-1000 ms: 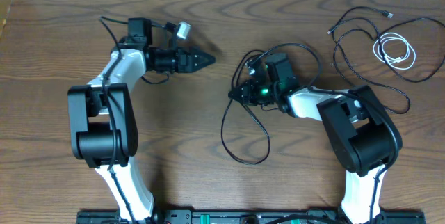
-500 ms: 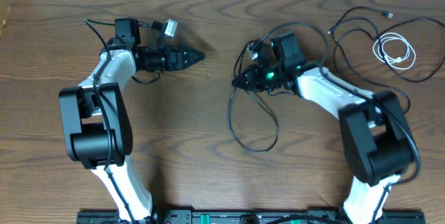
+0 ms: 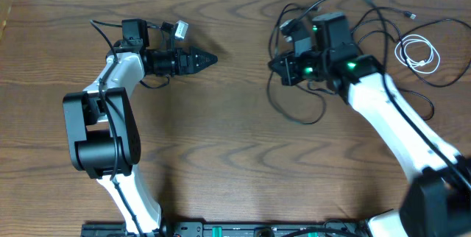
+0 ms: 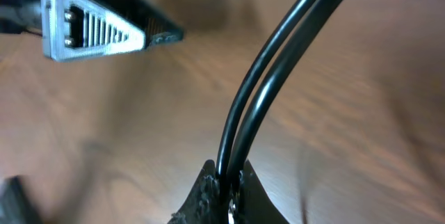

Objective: Untangle cables
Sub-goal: 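Carry the black cables up-right to the upper right corner with the right gripper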

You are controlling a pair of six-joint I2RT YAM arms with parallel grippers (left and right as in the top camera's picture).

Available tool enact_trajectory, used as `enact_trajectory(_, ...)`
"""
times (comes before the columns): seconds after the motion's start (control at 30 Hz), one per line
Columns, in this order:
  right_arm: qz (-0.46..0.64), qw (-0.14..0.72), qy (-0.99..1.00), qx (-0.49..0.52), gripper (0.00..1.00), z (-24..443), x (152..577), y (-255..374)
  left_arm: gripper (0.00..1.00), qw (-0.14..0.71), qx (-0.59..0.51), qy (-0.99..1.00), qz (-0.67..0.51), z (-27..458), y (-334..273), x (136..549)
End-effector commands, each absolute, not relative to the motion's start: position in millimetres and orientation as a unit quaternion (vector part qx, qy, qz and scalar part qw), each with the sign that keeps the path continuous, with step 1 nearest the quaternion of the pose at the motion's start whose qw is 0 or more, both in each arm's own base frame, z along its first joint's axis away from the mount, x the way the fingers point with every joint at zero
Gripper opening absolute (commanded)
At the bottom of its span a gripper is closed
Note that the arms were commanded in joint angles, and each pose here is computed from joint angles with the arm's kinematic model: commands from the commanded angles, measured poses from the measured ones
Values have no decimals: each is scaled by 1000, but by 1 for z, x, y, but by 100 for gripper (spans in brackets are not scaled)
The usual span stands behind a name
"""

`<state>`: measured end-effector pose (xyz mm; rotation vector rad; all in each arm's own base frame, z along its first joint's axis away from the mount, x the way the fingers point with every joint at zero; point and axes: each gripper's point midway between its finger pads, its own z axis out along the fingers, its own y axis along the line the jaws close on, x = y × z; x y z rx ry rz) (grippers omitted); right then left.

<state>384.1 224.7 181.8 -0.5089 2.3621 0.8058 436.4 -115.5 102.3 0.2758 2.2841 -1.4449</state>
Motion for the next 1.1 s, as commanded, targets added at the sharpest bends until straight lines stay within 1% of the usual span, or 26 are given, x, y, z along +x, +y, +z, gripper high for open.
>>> enact_trajectory(0.0,191,375,888,-187,1,218,397,188,95,224,104,820,-516,113,-113,440)
enact_trajectory(0.2,74,419,896,-129,1,244,397,136,95,224,104,820,-516,113,-113,440)
enact_trajectory(0.37,16,410,907,-97,1,241,395,105,95,225,100,832,-498,107,-110,442)
enact_trajectory(0.47,6,392,916,-85,1,232,394,91,96,225,97,842,-480,101,-107,444)
enact_trajectory(0.7,-11,355,934,-42,1,214,393,52,95,225,97,842,-480,101,-107,444)
enact_trajectory(0.83,15,330,943,-33,1,198,395,47,95,225,97,842,-480,101,-107,444)
enact_trajectory(1.07,4,288,958,-15,1,164,402,31,95,218,113,845,-476,99,-122,442)
